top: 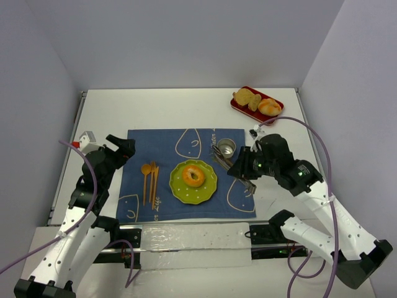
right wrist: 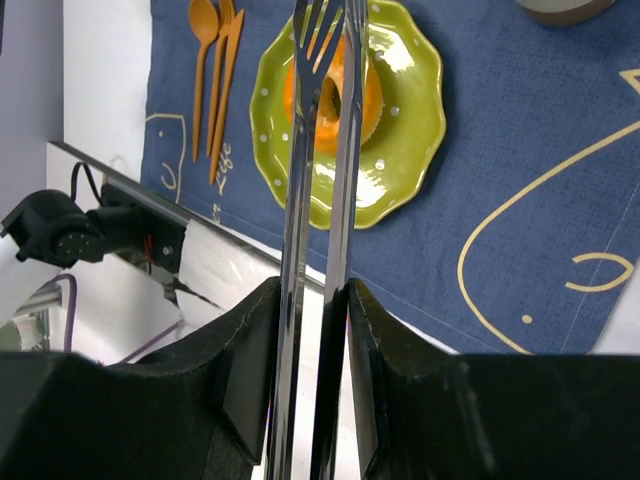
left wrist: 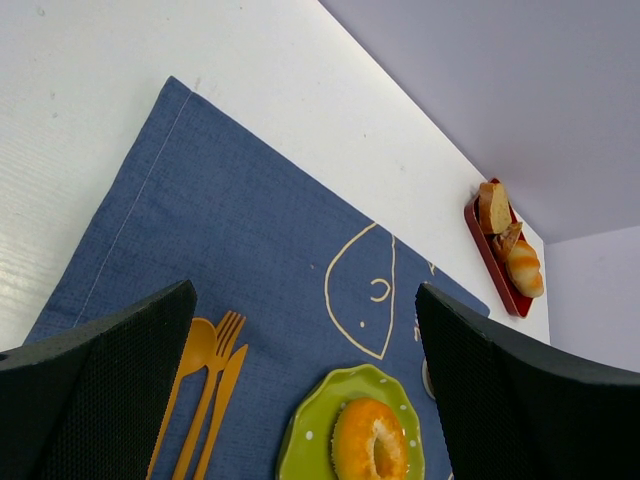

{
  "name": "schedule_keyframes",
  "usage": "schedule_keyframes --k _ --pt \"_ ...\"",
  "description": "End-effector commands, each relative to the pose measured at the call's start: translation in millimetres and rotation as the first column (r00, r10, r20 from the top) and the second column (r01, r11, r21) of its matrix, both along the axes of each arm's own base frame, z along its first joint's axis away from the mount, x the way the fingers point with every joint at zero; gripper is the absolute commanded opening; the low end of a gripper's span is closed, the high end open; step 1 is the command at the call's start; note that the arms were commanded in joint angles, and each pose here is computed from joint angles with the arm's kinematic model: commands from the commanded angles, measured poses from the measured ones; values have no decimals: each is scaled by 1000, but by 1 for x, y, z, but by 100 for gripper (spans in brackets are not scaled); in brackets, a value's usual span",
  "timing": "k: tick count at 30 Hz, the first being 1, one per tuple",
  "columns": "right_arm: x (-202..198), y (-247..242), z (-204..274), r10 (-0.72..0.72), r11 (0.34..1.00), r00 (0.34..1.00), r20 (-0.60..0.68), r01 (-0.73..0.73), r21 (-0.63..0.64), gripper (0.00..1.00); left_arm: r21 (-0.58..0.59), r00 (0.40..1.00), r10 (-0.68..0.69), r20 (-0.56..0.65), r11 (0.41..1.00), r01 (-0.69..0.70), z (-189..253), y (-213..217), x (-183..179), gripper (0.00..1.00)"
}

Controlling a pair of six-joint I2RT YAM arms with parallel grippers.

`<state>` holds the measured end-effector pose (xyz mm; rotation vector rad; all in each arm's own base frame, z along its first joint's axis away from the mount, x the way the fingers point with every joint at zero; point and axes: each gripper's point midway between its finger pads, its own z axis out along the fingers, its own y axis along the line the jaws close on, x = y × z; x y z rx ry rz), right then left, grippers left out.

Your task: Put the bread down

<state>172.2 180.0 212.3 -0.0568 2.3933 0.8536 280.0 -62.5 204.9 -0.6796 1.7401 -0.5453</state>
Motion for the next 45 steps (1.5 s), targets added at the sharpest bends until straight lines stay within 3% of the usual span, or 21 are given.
schedule_keyframes --k 1,9,12,16,19,26,28,31,33,41,45 --pt "19 8 39 -4 999 991 137 -3 54 36 0 999 -11 48 1000 11 13 -1 0 99" --pt "61 7 62 -103 994 965 243 91 57 36 2 999 -9 42 1000 9 12 -1 0 99" --pt "97 17 84 -152 987 936 317 127 99 36 2 999 -6 45 1000 6 12 0 1 99" --pt "176 20 103 -315 948 873 373 307 84 35 8 999 -9 41 1000 8 9 -1 4 99" --pt "233 29 105 -360 925 832 422 376 47 36 16 1000 8 10 1000 -8 3 1 6 99" --pt "330 48 74 -390 896 818 423 442 -28 36 30 999 36 -17 999 -36 -2 6 9 99" --pt "366 47 36 -400 869 815 420 482 -107 36 28 999 37 -9 999 -37 -1 6 8 99" --pt "408 50 38 -367 873 806 465 471 -126 36 28 998 58 -4 998 -58 0 10 7 99" --pt "428 52 12 -349 873 825 445 459 -165 39 27 998 67 -7 997 -66 -1 11 7 99" --pt "461 49 -53 -415 888 854 314 456 -64 41 40 998 58 -31 998 -57 -8 9 14 99" --pt "456 49 -88 -413 890 875 251 446 -91 43 46 997 61 -47 997 -59 -12 8 16 99"
